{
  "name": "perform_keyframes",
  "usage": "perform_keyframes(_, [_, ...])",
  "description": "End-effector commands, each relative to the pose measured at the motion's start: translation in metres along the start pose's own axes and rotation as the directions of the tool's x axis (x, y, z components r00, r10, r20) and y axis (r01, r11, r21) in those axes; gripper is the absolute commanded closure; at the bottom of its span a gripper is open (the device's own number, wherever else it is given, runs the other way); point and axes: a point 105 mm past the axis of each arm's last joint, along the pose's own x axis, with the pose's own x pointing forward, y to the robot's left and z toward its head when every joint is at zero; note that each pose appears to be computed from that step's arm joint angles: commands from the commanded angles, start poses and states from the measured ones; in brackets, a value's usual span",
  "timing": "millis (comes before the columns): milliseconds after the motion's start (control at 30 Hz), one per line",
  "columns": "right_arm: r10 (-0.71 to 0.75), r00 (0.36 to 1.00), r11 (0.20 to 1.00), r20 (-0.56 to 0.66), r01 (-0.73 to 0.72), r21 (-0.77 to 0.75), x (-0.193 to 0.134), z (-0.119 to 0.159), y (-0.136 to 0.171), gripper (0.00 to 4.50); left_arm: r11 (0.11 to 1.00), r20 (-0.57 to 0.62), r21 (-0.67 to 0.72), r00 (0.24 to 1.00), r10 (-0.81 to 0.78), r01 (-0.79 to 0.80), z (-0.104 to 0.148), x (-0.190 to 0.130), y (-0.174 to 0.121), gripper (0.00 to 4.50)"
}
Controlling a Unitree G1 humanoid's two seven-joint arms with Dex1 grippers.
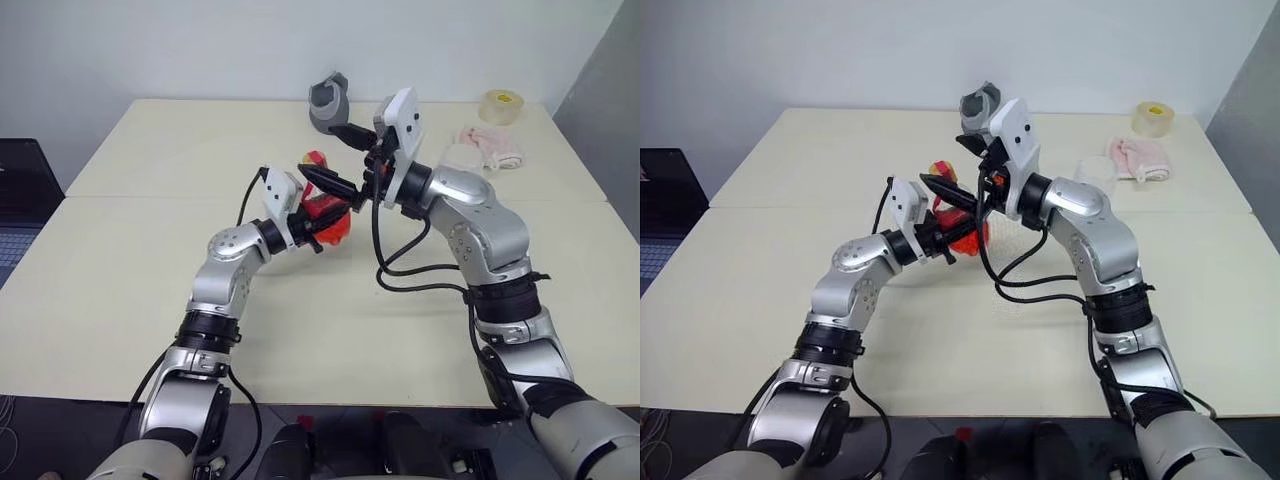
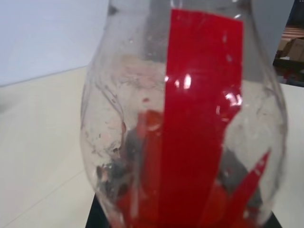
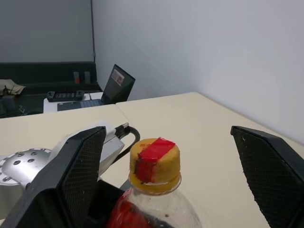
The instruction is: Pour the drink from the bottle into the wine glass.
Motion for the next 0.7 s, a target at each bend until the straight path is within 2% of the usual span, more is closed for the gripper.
perform_keyframes(33, [0.006,0.998,0.998,0.059,-0.002,-0.058,0.009,0.019,0.004,0.0,0.998,0.06,0.055,0.998,-0.035,0.032,0.019,0.008,-0.005,3.47])
perform_keyframes(367, [-0.027,0.999,0.995,0.026,0.03,-0.096,0.015,0.01,-0.004,0.0,0.997,0.075,0.051,0.996,-0.055,0.051,0.021,0.01,-0.014,3.47])
perform_keyframes(700, [-0.049,0.998,0.989,-0.029,0.044,-0.144,-0.013,0.002,-0.014,0.0,0.998,0.076,0.053,0.996,-0.036,0.032,0.021,-0.003,-0.02,3.47])
